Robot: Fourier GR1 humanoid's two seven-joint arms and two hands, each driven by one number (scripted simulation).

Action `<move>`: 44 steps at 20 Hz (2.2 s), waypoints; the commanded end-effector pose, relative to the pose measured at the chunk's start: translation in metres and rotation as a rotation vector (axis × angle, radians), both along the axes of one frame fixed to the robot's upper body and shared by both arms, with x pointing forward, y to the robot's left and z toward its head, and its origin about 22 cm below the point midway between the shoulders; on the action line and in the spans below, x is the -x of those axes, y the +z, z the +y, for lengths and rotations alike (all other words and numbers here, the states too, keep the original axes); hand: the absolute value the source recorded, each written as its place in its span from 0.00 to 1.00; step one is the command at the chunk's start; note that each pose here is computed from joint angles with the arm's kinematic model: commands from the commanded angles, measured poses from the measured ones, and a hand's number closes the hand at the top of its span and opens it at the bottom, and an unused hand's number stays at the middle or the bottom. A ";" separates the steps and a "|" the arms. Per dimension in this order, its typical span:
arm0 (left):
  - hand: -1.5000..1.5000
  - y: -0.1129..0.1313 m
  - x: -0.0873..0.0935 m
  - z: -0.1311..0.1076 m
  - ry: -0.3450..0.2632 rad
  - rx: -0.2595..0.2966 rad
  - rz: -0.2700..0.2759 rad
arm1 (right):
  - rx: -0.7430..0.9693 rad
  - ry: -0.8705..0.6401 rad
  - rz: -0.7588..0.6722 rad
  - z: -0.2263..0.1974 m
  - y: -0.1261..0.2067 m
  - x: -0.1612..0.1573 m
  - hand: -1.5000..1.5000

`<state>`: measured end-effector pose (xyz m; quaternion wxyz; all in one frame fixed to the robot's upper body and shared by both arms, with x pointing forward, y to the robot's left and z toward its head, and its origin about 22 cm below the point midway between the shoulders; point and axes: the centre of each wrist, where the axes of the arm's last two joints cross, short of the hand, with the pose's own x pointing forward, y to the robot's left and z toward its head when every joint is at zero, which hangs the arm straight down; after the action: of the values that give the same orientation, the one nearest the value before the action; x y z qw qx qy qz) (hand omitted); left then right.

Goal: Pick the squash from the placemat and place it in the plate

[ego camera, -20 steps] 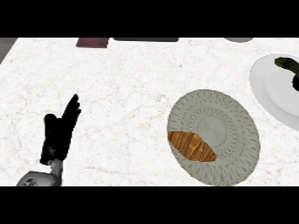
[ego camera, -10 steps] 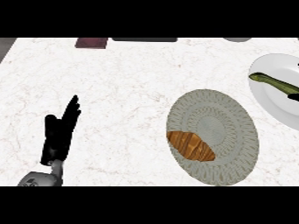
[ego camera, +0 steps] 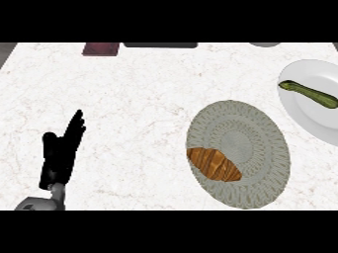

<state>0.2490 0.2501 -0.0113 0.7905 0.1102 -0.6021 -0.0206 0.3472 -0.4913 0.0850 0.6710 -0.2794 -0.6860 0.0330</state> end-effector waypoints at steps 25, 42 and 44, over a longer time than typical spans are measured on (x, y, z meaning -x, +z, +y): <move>0.50 0.002 -0.002 -0.025 -0.013 0.018 -0.010 | -0.037 -0.036 -0.037 -0.009 -0.051 0.035 0.00; 0.50 0.006 -0.001 0.006 -0.014 0.018 0.001 | 0.032 -0.130 0.019 -0.053 -0.045 0.082 0.00; 0.50 0.011 -0.002 0.002 -0.017 0.006 -0.009 | 0.037 -0.144 0.041 -0.058 -0.058 0.100 0.00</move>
<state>0.2530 0.2463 -0.0045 0.7887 0.1018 -0.6059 -0.0238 0.2678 -0.5364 0.0299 0.6752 -0.3257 -0.6618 0.0064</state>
